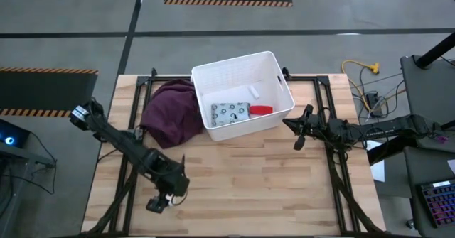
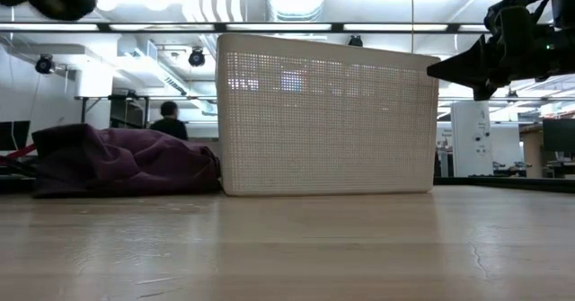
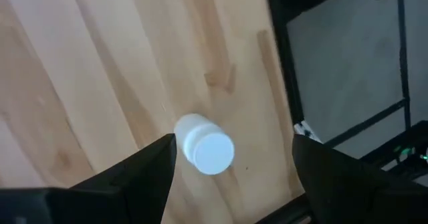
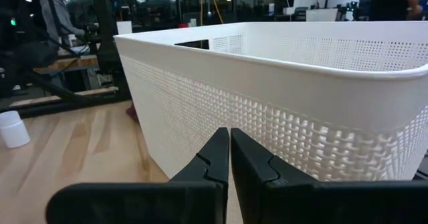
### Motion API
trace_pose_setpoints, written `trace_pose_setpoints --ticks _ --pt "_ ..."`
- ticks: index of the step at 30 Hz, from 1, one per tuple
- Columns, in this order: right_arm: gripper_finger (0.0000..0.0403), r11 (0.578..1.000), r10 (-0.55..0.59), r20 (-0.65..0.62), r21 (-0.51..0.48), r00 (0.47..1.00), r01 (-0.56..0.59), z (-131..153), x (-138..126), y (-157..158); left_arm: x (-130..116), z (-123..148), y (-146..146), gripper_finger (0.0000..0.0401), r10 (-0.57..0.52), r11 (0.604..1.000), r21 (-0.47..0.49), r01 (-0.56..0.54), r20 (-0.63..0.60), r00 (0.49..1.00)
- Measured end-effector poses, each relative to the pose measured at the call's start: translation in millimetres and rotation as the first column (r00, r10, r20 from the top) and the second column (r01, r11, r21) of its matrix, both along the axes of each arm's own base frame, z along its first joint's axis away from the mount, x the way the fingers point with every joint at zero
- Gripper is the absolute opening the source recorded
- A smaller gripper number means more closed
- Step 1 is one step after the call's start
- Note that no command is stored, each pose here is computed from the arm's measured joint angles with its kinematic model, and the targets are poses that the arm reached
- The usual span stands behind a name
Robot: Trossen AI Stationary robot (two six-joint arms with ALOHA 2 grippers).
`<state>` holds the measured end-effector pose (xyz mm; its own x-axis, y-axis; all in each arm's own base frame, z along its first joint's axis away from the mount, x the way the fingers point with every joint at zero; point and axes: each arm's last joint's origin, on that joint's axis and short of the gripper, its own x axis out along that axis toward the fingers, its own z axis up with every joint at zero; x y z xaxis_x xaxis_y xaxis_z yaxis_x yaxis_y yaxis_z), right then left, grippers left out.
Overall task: Pick & place medical supplies in basket/bin
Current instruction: Put the white pill bottle into the white bin
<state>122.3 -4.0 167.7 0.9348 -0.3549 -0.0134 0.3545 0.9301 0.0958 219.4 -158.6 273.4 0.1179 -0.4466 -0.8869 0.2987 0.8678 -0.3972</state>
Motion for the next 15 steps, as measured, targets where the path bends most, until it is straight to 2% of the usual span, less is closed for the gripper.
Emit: trace_pose_setpoints --ticks 6,15 --pt "0.0009 1.0 0.0 0.0 0.0 1.0 0.0 0.0 0.0 0.0 -14.3 -28.4 -2.5 0.0279 0.039 0.998 0.049 -0.033 -0.11 0.993" --pt "0.0009 1.0 -0.001 0.0 0.0 1.0 0.001 0.0 0.0 -0.1 -14.7 -53.7 -1.6 0.0279 0.06 0.998 0.027 -0.058 -0.088 0.994"
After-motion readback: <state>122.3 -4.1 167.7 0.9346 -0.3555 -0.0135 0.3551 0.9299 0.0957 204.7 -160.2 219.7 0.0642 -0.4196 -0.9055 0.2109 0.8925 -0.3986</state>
